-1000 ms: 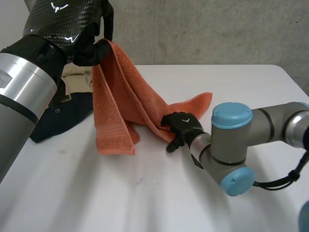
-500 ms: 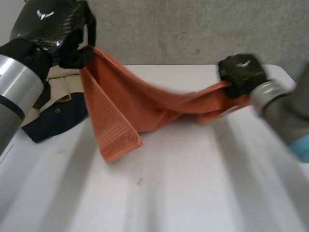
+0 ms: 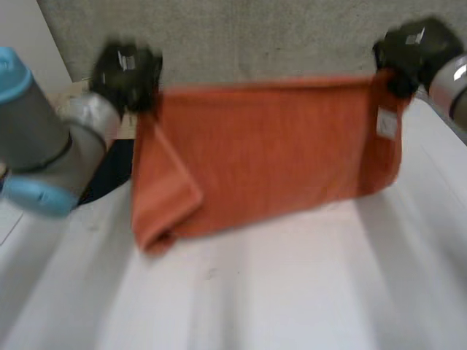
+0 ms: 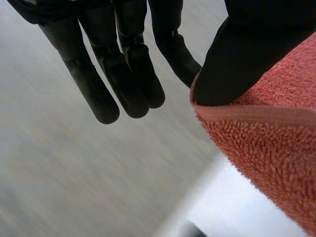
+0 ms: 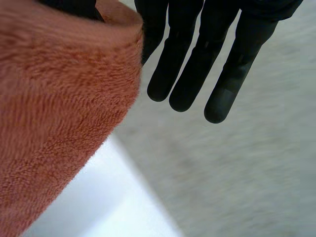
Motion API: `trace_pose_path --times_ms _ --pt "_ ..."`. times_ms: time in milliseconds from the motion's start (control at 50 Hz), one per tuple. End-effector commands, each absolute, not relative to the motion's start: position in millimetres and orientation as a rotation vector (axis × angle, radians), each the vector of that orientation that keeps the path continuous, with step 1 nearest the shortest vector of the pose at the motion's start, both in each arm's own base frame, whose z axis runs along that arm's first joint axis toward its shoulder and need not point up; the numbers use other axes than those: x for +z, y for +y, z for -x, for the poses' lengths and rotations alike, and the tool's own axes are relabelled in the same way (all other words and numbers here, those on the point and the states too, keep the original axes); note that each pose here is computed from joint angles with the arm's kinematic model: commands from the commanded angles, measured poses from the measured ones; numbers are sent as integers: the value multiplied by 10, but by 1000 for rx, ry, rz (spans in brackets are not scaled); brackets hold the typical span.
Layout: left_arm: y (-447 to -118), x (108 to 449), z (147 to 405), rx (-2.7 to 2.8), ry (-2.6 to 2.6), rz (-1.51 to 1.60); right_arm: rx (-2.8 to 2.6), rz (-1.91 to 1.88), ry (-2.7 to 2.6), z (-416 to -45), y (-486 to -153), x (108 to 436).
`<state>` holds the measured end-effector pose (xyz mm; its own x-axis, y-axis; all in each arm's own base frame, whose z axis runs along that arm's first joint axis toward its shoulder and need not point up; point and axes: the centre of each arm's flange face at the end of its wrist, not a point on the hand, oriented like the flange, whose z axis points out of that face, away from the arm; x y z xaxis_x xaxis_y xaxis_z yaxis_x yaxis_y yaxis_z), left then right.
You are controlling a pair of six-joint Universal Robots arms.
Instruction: Fold the laundry.
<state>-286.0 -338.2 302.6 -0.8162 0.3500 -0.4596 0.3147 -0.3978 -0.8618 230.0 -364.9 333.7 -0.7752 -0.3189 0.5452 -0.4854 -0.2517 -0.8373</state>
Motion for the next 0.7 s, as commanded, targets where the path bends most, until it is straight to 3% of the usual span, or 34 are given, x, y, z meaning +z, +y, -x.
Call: trace_pose_path --times_ms 20,100,220,360,480,600,700 --pt "-3519 4231 2912 2895 -1059 677 2680 -489 -1286 -2298 -3989 4158" --pt "-3368 4394 2967 2924 -936 644 2790 -409 -1073 -2287 -3900 4441" --pt "-3015 4283 2996 2834 -1015 707 2766 -500 -1167 -2312 -3806 4251" --pt "-2720 3643 2887 2656 -1304 846 2615 -717 -1503 -2297 -3676 3522" --pt "-2517 2741 2799 2406 -1608 985 2443 -858 -1816 -2233 -3394 2981" --pt "-2563 1788 2794 2130 -1894 1108 2235 -934 -2019 -2055 -3268 2392" --pt "-2630 1483 2767 2061 -1979 1192 2106 -1009 -2081 -2044 -3253 2058"
